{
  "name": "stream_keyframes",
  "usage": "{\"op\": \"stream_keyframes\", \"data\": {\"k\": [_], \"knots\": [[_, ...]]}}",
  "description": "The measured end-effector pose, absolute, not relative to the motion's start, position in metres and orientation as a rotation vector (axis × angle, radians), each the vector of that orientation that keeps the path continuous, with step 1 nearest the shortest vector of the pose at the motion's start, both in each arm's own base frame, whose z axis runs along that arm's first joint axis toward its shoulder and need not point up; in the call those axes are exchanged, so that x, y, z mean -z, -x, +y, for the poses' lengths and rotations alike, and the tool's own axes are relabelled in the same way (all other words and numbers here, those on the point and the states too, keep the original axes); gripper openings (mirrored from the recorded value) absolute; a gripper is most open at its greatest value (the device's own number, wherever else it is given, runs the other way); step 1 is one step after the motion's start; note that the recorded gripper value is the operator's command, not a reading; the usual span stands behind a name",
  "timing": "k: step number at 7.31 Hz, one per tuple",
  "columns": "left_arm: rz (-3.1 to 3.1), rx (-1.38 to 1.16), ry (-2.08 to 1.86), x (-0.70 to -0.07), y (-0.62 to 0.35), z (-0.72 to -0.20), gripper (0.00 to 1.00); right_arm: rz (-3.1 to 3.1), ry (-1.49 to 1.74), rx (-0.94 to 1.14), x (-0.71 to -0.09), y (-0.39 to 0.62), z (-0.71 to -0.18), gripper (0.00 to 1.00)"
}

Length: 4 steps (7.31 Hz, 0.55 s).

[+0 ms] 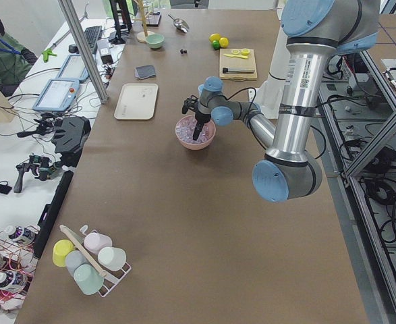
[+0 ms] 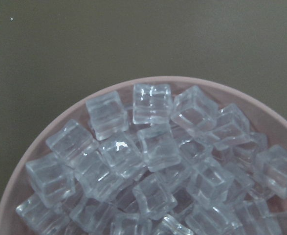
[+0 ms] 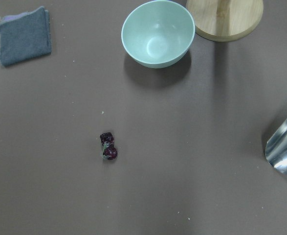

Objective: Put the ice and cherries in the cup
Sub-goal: 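Move the left gripper back over the pink bowl of ice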

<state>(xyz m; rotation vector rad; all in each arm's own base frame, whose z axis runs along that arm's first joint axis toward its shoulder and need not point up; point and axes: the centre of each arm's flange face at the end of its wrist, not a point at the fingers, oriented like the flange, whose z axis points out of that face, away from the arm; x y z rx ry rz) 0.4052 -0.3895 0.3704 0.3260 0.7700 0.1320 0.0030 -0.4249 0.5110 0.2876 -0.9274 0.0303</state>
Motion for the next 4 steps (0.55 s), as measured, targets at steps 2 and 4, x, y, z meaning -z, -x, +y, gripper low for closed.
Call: {"op": "stream_keyframes", "data": {"k": [2,4], "knots": [[0.768,-0.137,-0.32,-0.373,-0.4077,-0.3864,0.92,-0.928,-0.287,-0.03,-0.5109,-0.0026,-0.425,1.0],[0.769,-0.153,-0.312,-0.3743,-0.4148,-0.3789,0.92,-0.928,-0.286,-0.029,-0.5112,-0.0023,-0.425,1.0]]}}
